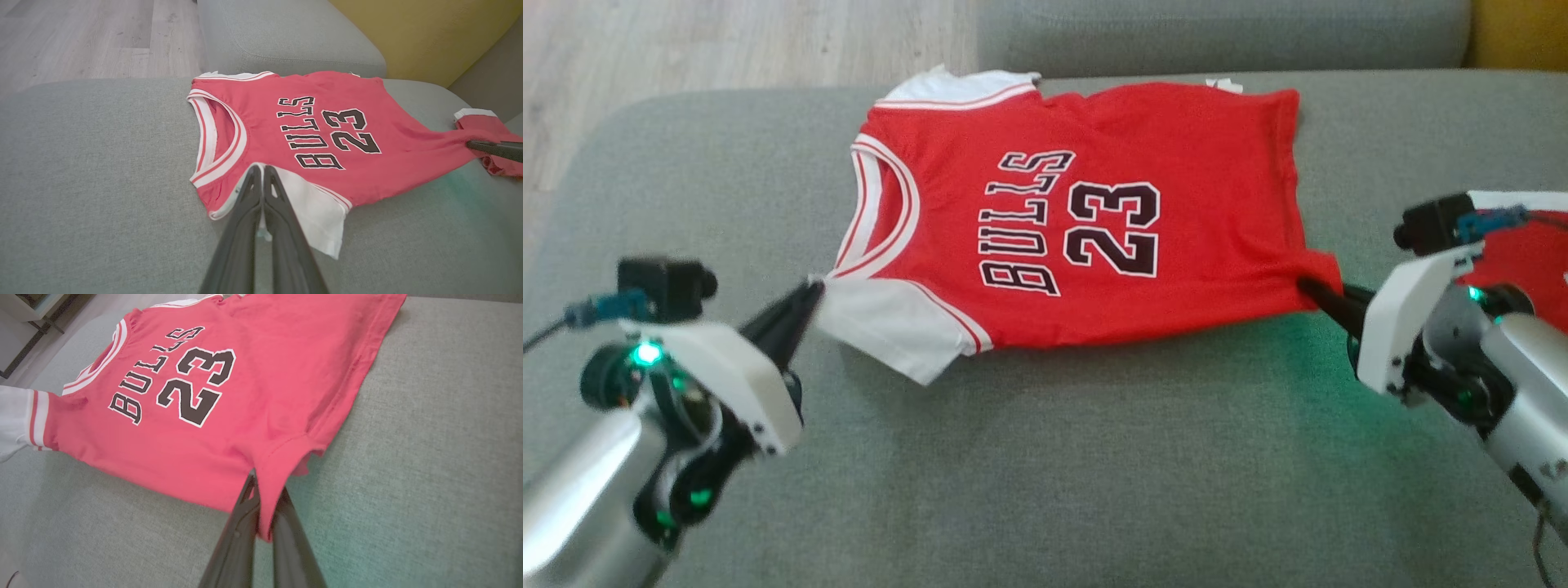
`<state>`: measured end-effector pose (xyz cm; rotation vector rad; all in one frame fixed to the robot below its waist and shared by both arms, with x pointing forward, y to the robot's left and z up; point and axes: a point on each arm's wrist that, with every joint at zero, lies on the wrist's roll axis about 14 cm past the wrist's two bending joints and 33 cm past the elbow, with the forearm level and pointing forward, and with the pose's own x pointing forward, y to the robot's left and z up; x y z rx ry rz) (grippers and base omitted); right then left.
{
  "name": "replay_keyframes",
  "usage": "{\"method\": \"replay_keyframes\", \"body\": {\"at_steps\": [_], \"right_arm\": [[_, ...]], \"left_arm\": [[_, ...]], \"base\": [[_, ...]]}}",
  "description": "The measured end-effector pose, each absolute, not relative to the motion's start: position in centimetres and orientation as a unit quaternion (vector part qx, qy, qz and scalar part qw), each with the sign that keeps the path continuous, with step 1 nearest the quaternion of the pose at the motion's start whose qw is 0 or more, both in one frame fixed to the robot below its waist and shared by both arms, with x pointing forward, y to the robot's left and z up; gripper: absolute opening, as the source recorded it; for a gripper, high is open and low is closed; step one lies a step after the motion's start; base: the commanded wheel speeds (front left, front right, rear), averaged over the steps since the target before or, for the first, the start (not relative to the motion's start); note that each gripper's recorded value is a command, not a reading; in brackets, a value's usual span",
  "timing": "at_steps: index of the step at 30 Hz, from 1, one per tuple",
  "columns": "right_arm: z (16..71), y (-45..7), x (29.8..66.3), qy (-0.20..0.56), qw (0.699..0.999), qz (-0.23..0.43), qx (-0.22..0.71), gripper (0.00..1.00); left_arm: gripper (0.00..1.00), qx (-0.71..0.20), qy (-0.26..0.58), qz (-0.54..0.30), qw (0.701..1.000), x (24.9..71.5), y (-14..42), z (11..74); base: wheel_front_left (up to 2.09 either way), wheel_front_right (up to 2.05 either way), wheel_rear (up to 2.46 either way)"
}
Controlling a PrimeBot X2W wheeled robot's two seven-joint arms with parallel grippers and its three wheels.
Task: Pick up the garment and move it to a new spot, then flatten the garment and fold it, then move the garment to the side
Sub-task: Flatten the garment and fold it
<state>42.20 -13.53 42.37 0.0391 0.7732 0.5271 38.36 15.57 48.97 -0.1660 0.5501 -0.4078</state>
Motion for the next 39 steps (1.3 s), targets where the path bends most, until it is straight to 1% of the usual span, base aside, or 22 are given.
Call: {"method": "replay_keyframes", "body": {"at_steps": [6,16,21,25,32,39], "right_arm": [[42.2,-13.1,44.1,0.374,0.893,0.249,0.029,0.00],[41.7,-13.4,46.3,0.380,0.896,0.228,0.041,0.00],[40.6,-14.1,46.6,0.392,0.894,0.215,0.036,0.00],[39.9,-14.0,46.8,0.398,0.892,0.212,0.036,0.00],[40.1,-13.9,48.3,0.387,0.898,0.205,0.040,0.00],[39.5,-13.7,48.7,0.390,0.897,0.206,0.034,0.00]], "left_arm": [[0.00,-0.062,0.287,-0.194,0.936,41.7,16.0,47.9],[0.00,-0.035,0.278,-0.175,0.944,48.1,16.4,48.5],[0.00,-0.005,0.295,-0.178,0.939,50.0,15.9,47.1],[0.00,0.018,0.292,-0.178,0.940,51.7,15.5,46.5],[0.00,0.036,0.294,-0.173,0.939,53.5,15.3,44.9],[0.00,0.042,0.256,-0.166,0.951,55.6,15.1,45.9]], "base": [[0.00,0.00,0.00],[0.00,0.00,0.00],[0.00,0.00,0.00],[0.00,0.00,0.00],[0.00,0.00,0.00],[0.00,0.00,0.00]]}}
